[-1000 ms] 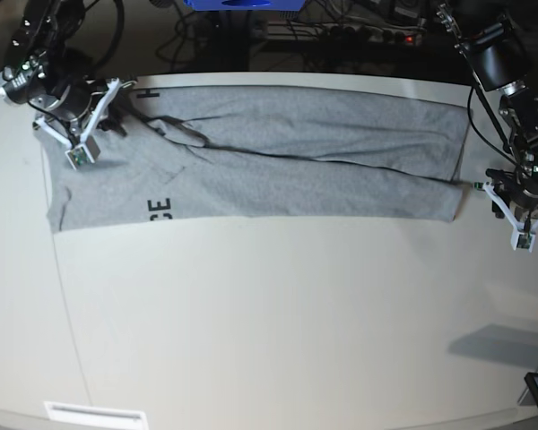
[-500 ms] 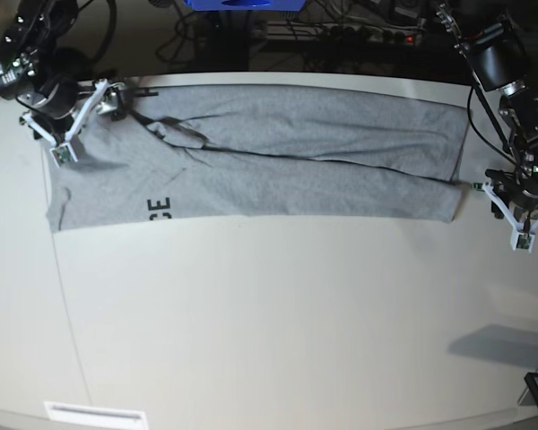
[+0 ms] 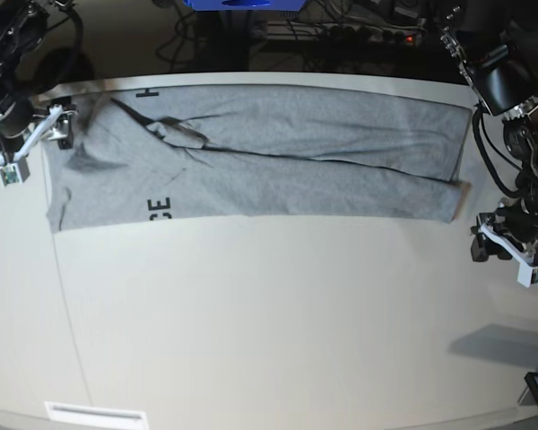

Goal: Fold the T-shirt properly

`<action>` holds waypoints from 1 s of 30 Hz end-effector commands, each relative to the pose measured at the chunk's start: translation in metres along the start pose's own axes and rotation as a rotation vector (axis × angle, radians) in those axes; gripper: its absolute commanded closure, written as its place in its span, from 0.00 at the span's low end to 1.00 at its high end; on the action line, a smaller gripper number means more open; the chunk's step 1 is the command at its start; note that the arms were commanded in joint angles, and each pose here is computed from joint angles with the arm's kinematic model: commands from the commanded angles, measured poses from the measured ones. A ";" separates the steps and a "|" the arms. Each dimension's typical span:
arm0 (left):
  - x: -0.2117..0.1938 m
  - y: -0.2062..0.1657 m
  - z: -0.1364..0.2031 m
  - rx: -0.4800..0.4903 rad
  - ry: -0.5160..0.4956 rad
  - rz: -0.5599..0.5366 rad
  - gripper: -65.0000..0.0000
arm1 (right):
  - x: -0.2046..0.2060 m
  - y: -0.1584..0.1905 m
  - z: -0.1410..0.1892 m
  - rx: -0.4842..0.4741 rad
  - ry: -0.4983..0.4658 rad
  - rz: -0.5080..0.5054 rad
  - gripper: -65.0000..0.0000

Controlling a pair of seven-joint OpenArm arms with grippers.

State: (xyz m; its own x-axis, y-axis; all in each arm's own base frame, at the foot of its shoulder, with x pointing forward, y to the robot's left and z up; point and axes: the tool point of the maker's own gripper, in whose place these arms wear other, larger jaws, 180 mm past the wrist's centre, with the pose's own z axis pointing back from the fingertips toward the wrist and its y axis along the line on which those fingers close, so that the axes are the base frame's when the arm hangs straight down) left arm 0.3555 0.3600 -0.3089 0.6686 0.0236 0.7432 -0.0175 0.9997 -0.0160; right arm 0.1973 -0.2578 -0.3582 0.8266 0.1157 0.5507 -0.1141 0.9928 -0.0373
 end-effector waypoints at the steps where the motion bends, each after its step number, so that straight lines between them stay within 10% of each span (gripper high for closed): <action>1: 0.010 0.008 0.003 0.010 -0.012 -0.004 0.50 | 0.011 -0.004 0.004 -0.012 -0.037 0.013 0.25; 17: 0.000 0.030 0.012 -0.085 0.088 0.250 0.65 | 0.010 -0.003 0.003 -0.008 -0.036 0.012 0.25; 21: -0.003 0.028 0.009 -0.081 0.120 0.238 1.00 | 0.009 -0.002 0.003 -0.007 -0.030 0.011 0.25; 30: 0.002 0.023 -0.009 -0.094 0.166 0.446 1.00 | 0.007 0.003 0.001 0.005 -0.030 -0.004 0.25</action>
State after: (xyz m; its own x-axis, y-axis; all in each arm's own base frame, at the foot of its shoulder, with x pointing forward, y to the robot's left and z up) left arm 0.3549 0.3730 -0.3329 0.7512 0.4446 0.4878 -0.2758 0.8829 -0.3801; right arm 0.1966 -0.2516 -0.3619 0.8310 0.0981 0.5476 -0.1067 0.9942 -0.0163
